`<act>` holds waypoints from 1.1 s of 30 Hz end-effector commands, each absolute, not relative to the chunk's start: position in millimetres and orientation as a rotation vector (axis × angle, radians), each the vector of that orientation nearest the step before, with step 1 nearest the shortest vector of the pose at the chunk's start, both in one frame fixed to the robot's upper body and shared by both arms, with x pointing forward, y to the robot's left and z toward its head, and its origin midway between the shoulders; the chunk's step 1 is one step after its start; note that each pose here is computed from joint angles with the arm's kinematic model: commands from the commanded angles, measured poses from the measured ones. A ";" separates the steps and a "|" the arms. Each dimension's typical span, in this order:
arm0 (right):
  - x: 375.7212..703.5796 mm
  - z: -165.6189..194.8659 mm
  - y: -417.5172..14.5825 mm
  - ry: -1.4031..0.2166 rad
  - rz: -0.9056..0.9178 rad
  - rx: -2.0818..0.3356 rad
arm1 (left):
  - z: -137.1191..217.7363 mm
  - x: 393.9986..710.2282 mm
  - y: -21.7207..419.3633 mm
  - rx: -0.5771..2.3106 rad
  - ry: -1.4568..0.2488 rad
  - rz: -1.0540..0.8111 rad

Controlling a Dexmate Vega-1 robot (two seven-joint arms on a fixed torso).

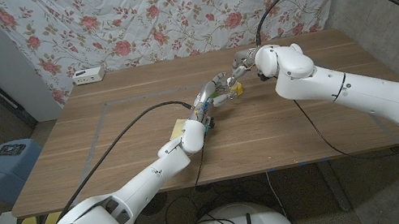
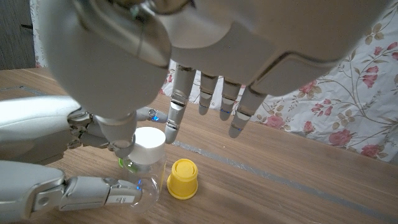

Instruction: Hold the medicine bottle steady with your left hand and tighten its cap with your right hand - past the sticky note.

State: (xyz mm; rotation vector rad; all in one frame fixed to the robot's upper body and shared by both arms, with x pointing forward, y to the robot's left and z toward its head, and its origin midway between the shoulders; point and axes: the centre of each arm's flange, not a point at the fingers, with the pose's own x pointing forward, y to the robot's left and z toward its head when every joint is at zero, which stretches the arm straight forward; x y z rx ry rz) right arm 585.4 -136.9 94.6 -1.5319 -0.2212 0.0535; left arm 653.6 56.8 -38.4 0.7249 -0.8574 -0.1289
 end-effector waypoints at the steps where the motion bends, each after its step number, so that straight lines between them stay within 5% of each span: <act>1: 586.8 93.5 -137.2 -0.230 0.029 -1.526 | -37.0 655.1 56.8 0.723 -0.858 -0.129; 33: 587.9 89.9 -134.3 -0.248 -0.010 -1.478 | -37.8 654.3 59.2 0.719 -0.863 -0.126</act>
